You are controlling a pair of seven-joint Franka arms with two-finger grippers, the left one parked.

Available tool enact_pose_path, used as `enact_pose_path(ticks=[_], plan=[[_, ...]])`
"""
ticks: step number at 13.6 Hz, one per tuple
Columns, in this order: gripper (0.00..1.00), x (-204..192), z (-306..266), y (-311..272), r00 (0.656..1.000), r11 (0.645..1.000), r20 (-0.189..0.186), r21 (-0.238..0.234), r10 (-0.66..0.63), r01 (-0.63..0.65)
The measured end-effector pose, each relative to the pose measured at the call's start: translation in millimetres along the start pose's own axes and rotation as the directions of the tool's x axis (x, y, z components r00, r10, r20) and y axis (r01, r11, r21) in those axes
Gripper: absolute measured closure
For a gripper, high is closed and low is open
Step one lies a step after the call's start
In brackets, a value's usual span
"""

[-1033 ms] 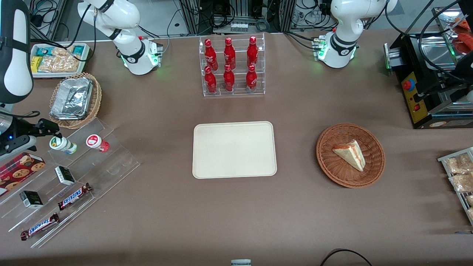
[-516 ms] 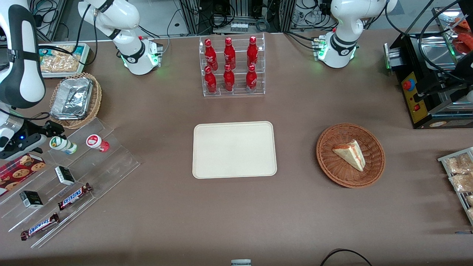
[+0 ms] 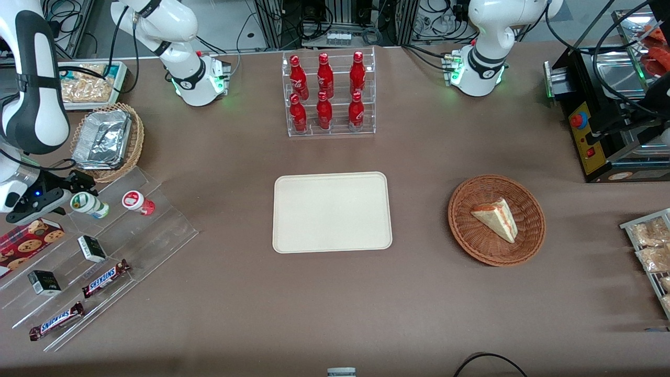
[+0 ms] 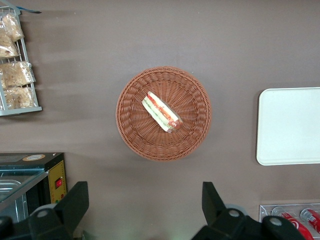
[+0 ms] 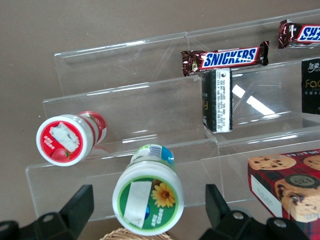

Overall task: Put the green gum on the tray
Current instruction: 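Close the right gripper around the green-labelled gum tub and lift it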

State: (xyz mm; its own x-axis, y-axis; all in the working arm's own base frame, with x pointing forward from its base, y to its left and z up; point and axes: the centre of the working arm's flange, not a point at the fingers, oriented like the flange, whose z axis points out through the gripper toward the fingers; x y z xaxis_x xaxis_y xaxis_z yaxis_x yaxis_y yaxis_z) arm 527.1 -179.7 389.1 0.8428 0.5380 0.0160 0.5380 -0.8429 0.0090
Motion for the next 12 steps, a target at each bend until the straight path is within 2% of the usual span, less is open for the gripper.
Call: enact_pose_path(ticks=[6, 8, 10, 11, 12], plan=[[0.02, -2.2, 6.0, -2.5, 1.0, 1.0, 0.006, 0.007, 0.0, 0.0], [0.07, -2.9, 8.0, -3.3, 1.0, 1.0, 0.008, 0.01, -0.001, 0.001], [0.26, -3.2, 8.8, -3.7, 1.0, 1.0, 0.008, 0.011, -0.003, 0.003], [0.39, -3.2, 8.8, -3.7, 1.0, 1.0, 0.008, 0.011, -0.004, 0.004], [0.41, -3.3, 9.1, -3.8, 1.0, 1.0, 0.009, 0.011, -0.004, 0.004]])
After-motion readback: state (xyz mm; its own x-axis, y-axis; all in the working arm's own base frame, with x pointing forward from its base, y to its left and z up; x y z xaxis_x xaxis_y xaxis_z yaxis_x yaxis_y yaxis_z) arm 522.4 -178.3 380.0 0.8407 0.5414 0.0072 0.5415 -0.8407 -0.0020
